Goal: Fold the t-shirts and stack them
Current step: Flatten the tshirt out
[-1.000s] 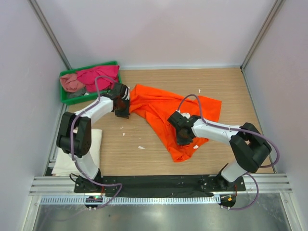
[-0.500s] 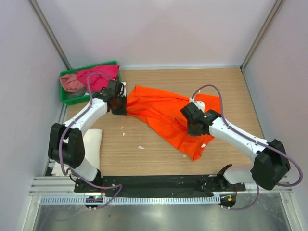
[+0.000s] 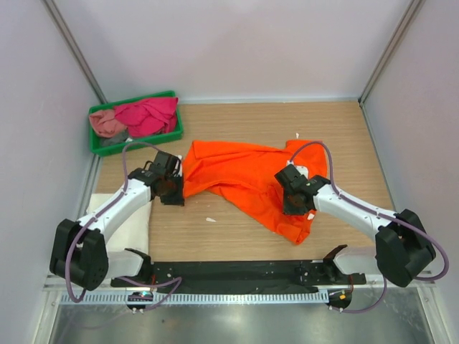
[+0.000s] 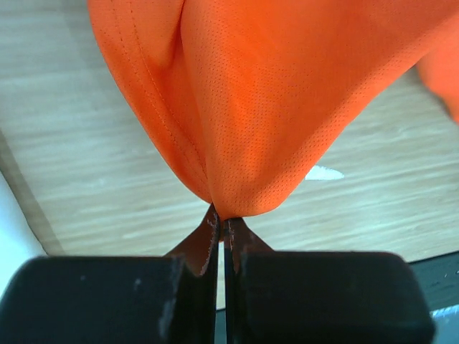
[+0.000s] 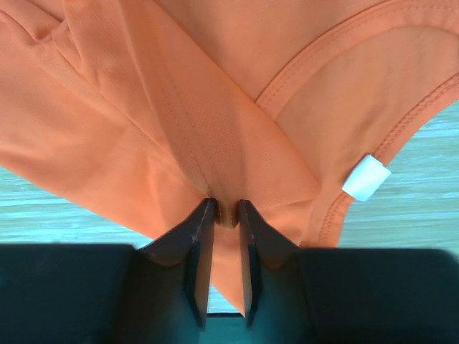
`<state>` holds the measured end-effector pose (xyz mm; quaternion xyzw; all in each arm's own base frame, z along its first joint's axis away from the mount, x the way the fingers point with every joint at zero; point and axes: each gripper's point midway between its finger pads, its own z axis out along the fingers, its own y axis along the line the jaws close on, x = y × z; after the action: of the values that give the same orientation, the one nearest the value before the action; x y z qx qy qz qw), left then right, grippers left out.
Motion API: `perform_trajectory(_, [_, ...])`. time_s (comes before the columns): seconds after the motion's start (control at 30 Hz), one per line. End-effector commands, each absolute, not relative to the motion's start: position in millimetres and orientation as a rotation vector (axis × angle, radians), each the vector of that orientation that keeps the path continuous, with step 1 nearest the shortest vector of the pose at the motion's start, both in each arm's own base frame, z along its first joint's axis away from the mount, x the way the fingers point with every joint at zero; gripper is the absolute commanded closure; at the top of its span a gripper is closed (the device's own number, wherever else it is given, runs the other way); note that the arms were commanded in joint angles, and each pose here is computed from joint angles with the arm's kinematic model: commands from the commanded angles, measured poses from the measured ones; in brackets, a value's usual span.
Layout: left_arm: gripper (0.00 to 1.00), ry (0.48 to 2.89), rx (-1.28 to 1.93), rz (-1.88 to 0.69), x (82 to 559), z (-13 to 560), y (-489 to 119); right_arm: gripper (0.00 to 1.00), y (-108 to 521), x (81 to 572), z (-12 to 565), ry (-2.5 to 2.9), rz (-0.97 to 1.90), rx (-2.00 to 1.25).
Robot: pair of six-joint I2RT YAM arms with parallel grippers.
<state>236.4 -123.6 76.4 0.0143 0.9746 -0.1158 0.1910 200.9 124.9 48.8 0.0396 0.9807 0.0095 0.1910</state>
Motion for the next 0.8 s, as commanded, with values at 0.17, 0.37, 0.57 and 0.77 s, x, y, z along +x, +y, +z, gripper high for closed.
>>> perform_trajectory(0.17, [1.0, 2.699, 0.017, -0.415, 237, 101, -141, 0.99, 124, 221, 47, 2.688, 0.011, 0.138])
perform_trajectory(0.37, [1.0, 2.645, -0.003, -0.367, 248, 121, -135, 0.99, 86, 252, 82, 2.597, -0.103, 0.239])
perform_trajectory(0.57, [1.0, 2.557, 0.022, -0.237, 296, 159, -131, 0.99, 25, 327, 171, 2.363, -0.226, 0.423])
perform_trajectory(0.77, [1.0, 2.421, -0.004, -0.201, 371, 218, -134, 0.99, -35, 416, 282, 2.037, -0.202, 0.608])
